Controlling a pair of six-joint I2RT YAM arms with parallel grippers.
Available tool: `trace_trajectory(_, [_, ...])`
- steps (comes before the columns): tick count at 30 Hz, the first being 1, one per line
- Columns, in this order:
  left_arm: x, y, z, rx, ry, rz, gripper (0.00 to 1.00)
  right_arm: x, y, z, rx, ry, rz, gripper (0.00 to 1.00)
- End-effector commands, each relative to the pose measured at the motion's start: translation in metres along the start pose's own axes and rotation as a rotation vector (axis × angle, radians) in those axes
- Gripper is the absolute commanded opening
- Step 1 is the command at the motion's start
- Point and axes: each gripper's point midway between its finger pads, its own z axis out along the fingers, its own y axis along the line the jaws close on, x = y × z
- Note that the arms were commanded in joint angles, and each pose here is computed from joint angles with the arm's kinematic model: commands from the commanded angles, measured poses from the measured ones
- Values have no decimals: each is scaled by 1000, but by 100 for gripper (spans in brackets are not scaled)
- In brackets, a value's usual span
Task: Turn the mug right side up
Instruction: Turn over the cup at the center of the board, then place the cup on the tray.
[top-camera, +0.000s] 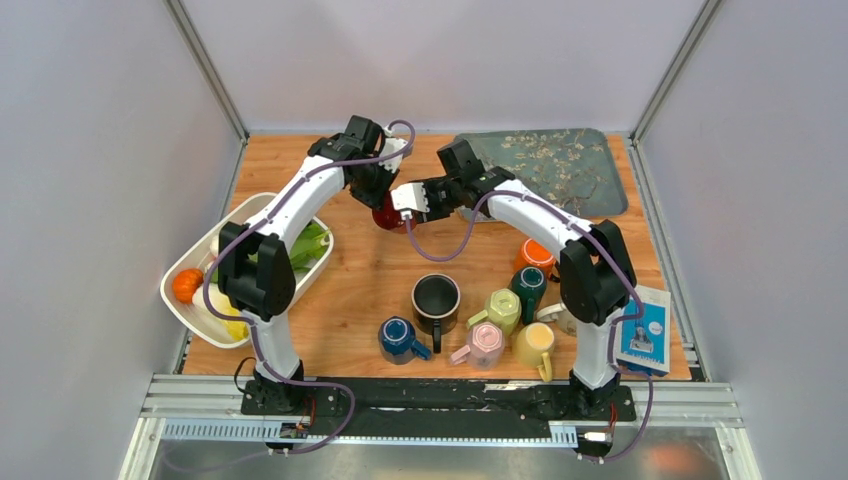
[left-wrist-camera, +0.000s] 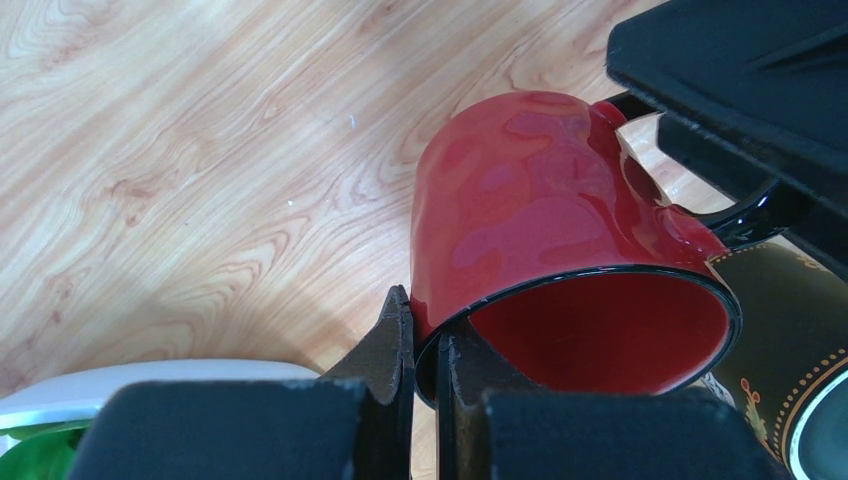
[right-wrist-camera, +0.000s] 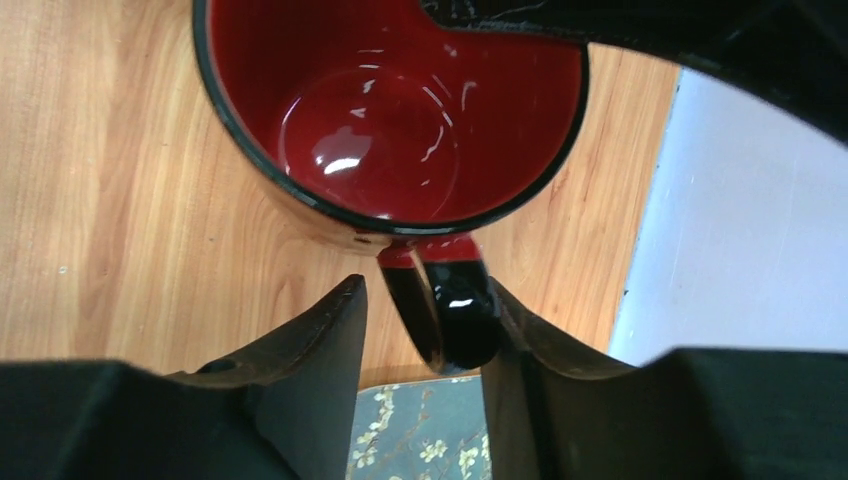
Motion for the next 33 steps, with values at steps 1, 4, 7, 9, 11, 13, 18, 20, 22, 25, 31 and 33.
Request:
trace_trajectory(1, [-44, 1, -21, -10, -145, 12, 0, -10, 6, 13, -70, -21, -11, 42])
trace_trajectory(4, [-45, -2, -22, 9, -152, 3, 0, -9, 8, 20, -86, -14, -12, 41])
trace_trajectory(7, [-47, -5, -22, 24, -159, -6, 0, -10, 11, 26, -103, -13, -17, 37])
trace_trajectory(9, [-49, -6, -21, 26, -163, -12, 0, -8, 13, 28, -115, -7, -24, 29])
trace_trajectory(11, [-50, -5, -21, 21, -165, -17, 0, -5, 15, 29, -126, 4, -29, 19])
trace_trajectory(13, [-51, -4, -22, 13, -168, -24, 0, -3, 18, 29, -137, 12, -30, 12])
trace_trajectory(18, [-52, -1, -20, 2, -167, -56, 0, -2, 21, 29, -144, 12, 17, 0])
trace_trajectory(20, [-49, -1, -20, -1, -160, -62, 8, 1, 19, 28, -132, 17, 82, 0])
trace_trajectory(22, [-45, 3, -19, -16, -150, -83, 29, 6, 17, 25, -106, 16, 168, 0])
trace_trajectory(25, [-42, 14, -24, -36, -155, -147, 45, 15, 19, 20, -67, 4, 261, 0])
trace_trajectory(31, [-49, 45, -55, 27, -306, -342, 56, 27, 7, 4, 48, -46, 492, 0])
trace_trajectory(33, [-42, 52, -61, 48, -347, -391, 64, 34, -3, -3, 94, -60, 597, 0])
